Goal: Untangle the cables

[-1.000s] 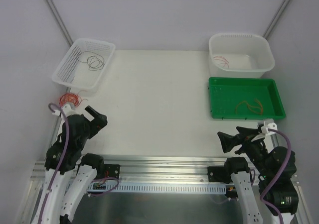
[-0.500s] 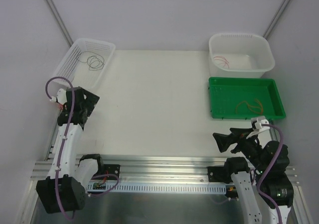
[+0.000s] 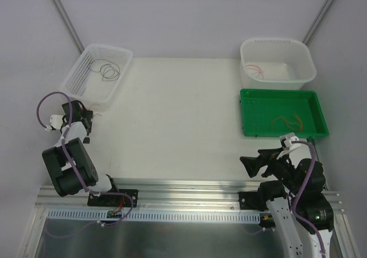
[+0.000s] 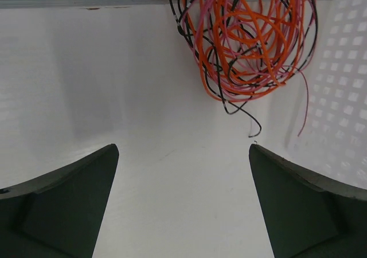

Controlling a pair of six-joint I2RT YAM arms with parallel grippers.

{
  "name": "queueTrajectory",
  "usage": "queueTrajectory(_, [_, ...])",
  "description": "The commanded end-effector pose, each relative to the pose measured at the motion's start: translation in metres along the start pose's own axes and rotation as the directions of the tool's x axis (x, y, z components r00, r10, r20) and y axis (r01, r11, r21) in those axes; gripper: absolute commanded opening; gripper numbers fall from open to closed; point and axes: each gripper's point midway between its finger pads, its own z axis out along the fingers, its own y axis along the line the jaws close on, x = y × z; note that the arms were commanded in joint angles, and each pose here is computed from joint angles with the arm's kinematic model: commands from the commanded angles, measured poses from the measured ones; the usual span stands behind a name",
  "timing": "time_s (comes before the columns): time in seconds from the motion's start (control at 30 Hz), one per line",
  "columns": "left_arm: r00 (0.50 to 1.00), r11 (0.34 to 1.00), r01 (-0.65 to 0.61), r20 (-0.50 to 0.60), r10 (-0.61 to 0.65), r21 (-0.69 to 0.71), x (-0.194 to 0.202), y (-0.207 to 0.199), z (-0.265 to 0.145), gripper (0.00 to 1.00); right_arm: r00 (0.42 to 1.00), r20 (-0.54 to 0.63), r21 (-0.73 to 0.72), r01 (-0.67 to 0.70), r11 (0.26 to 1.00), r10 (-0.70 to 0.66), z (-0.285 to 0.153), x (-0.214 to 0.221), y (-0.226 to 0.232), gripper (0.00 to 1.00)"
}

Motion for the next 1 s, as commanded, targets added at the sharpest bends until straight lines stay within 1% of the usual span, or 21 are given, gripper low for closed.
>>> queueTrajectory(0.0, [0.998, 0.998, 0.048, 0.044, -0.05, 0.042, -0.02, -0.023, 0.019, 0.99, 0.997, 0.059, -0.077, 0.062, 0.995, -0.057, 0.0, -0.012, 0.013, 0.97])
queueTrajectory(0.07, [0.997, 0.997, 0.061, 0.039, -0.063, 0.051, -0.027, -0.03, 0.027, 0.98, 0.995, 0.072, -0.091, 0.075, 0.993, -0.068, -0.001, -0.013, 0.015, 0.97])
queueTrajectory(0.2, [0.997, 0.997, 0.073, 0.009, -0.073, 0.005, -0.025, -0.027, 0.05, 0.98, 0.993, 0.082, -0.134, 0.095, 0.986, -0.084, -0.001, -0.012, 0.022, 0.97])
queueTrajectory(0.33, [0.995, 0.995, 0.096, 0.001, -0.095, -0.006, -0.026, -0.029, 0.064, 0.96, 0.993, 0.077, -0.149, 0.101, 0.984, -0.09, -0.001, -0.01, 0.024, 0.97])
queueTrajectory(0.43, [0.994, 0.994, 0.108, -0.009, -0.108, -0.026, -0.023, -0.028, 0.074, 0.92, 0.993, 0.078, -0.151, 0.103, 0.983, -0.092, -0.001, -0.01, 0.024, 0.97])
queueTrajectory(0.57, [0.99, 0.99, 0.134, -0.032, -0.136, -0.053, -0.017, -0.022, 0.083, 0.83, 0.993, 0.077, -0.152, 0.103, 0.983, -0.092, 0.0, -0.009, 0.024, 0.97])
queueTrajectory(0.6, [0.989, 0.988, 0.142, -0.041, -0.144, -0.056, -0.015, -0.021, 0.084, 0.74, 0.993, 0.075, -0.153, 0.102, 0.983, -0.091, 0.001, -0.009, 0.024, 0.97])
queueTrajectory(0.63, [0.988, 0.988, 0.141, -0.047, -0.145, -0.065, -0.012, -0.018, 0.085, 0.68, 0.993, 0.075, -0.156, 0.103, 0.982, -0.093, 0.001, -0.009, 0.024, 0.97])
queueTrajectory(0.67, [0.988, 0.987, 0.144, -0.049, -0.147, -0.068, -0.011, -0.016, 0.085, 0.5, 0.993, 0.073, -0.156, 0.101, 0.983, -0.09, 0.001, -0.009, 0.024, 0.97])
queueTrajectory(0.77, [0.988, 0.987, 0.138, -0.065, -0.143, -0.082, -0.004, -0.008, 0.084, 0.23, 0.993, 0.078, -0.149, 0.101, 0.984, -0.09, 0.0, -0.009, 0.023, 0.97])
queueTrajectory(0.8, [0.987, 0.988, 0.133, -0.079, -0.139, -0.079, -0.001, -0.007, 0.082, 0.07, 0.993, 0.082, -0.136, 0.1, 0.986, -0.089, 0.0, -0.01, 0.021, 0.97])
queueTrajectory(0.83, [0.987, 0.988, 0.125, -0.092, -0.133, -0.089, 0.004, 0.0, 0.082, 0.01, 0.993, 0.081, -0.127, 0.095, 0.987, -0.085, 0.0, -0.009, 0.02, 0.97])
queueTrajectory(0.9, [0.986, 0.989, 0.119, -0.111, -0.128, -0.09, 0.008, 0.004, 0.076, 0.0, 0.992, 0.088, -0.119, 0.095, 0.988, -0.085, -0.002, -0.01, 0.019, 0.97])
queueTrajectory(0.93, [0.982, 0.988, 0.116, -0.139, -0.129, -0.101, 0.017, 0.013, 0.073, 0.0, 0.992, 0.092, -0.118, 0.096, 0.988, -0.085, -0.003, -0.01, 0.019, 0.97])
queueTrajectory(0.97, [0.98, 0.989, 0.121, -0.151, -0.133, -0.084, 0.018, 0.011, 0.066, 0.0, 0.992, 0.091, -0.115, 0.092, 0.989, -0.081, -0.003, -0.01, 0.019, 0.97])
